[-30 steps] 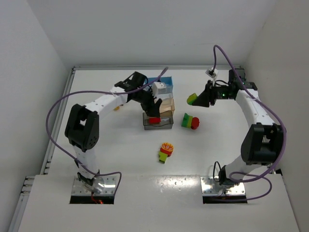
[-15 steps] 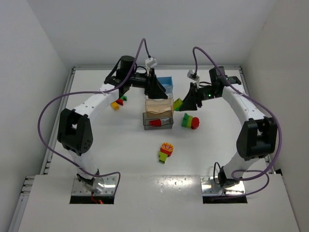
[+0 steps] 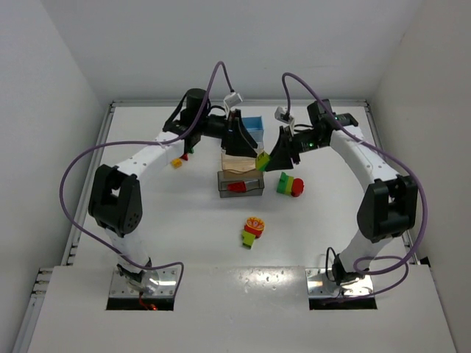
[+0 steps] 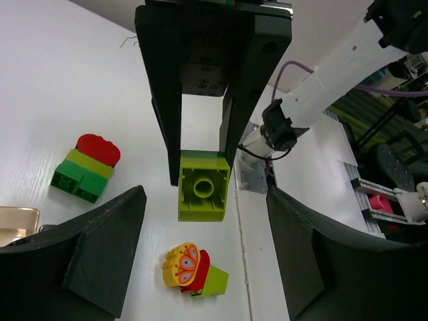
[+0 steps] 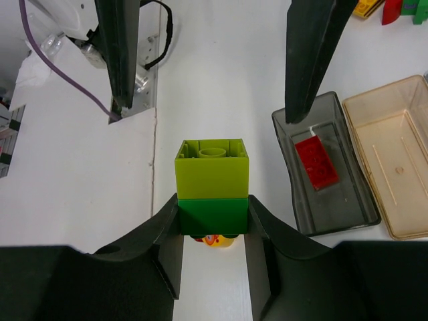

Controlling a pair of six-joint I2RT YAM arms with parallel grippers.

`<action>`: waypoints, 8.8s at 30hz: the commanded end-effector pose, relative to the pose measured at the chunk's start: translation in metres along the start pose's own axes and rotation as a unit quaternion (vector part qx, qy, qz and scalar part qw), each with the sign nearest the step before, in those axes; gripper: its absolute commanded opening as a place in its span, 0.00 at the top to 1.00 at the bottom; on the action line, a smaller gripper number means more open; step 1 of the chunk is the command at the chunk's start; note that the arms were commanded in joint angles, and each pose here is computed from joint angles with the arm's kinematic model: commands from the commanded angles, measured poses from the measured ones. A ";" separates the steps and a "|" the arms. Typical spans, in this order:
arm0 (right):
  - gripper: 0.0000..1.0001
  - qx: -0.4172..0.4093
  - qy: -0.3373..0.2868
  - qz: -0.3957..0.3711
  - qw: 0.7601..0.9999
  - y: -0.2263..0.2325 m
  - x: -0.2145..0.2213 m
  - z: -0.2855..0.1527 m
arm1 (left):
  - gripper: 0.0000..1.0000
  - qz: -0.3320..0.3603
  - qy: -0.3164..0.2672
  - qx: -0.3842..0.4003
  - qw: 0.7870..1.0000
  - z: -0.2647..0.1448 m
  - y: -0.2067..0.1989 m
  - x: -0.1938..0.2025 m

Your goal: Sort the legos into containers by color

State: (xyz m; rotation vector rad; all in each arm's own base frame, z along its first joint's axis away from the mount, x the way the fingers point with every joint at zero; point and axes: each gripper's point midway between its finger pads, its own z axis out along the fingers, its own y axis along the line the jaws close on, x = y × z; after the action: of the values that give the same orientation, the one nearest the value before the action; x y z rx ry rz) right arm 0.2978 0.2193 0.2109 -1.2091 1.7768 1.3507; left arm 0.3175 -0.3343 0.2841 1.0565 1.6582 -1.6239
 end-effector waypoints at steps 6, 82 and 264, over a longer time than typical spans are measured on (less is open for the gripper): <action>0.99 -0.017 -0.023 -0.062 0.998 0.004 -0.032 0.002 | 0.21 0.033 0.000 0.029 0.999 0.004 -0.015 -0.003; 1.00 0.094 -0.004 0.025 0.995 -0.021 0.028 -0.054 | 0.46 0.076 0.148 -0.351 0.922 -0.058 0.185 0.070; 0.26 0.438 -0.073 0.001 0.896 -0.186 -0.138 -0.082 | 0.41 0.133 0.155 -0.423 0.883 -0.064 0.240 0.014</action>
State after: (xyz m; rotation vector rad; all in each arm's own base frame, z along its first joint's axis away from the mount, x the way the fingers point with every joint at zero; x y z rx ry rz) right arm 0.5275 0.1729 0.2550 -0.5727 1.9890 0.4958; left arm 0.5155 -0.2778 0.1255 1.0457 2.0669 -0.4488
